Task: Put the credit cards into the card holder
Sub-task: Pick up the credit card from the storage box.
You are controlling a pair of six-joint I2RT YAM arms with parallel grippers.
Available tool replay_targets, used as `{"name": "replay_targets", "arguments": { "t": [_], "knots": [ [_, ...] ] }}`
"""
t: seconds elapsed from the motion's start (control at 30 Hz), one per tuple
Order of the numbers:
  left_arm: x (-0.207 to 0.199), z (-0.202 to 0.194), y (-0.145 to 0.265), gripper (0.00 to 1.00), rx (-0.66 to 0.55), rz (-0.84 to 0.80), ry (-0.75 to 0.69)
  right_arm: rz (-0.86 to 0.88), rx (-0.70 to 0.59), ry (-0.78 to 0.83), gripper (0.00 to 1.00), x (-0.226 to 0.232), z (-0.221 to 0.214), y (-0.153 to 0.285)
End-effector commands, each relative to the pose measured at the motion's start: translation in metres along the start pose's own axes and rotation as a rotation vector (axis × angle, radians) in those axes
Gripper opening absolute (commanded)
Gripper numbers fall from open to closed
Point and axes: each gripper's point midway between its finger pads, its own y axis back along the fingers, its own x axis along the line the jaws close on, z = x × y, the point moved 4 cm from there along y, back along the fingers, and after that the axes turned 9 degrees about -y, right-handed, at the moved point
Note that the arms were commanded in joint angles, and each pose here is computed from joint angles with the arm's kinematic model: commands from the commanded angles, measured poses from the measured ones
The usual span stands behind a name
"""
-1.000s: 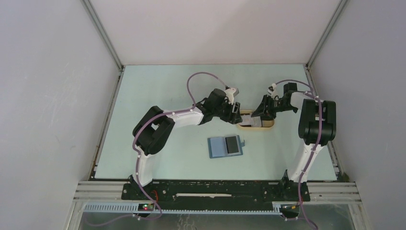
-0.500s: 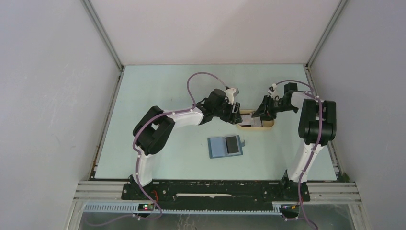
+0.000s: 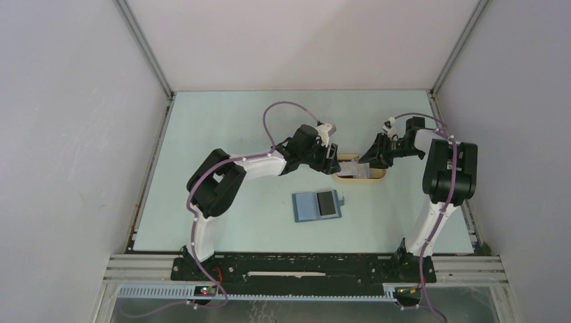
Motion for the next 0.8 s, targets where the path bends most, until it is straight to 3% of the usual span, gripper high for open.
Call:
{"name": "replay_targets", "arguments": {
  "t": [0.0, 0.77],
  "knots": [
    [-0.011, 0.028, 0.002, 0.66, -0.064, -0.027, -0.048, 0.052, -0.035, 0.082, 0.46, 0.026, 0.007, 0.015],
    [-0.011, 0.028, 0.004, 0.66, -0.065, -0.029, -0.048, 0.086, -0.044, 0.071, 0.49, 0.024, 0.008, 0.026]
  ]
}}
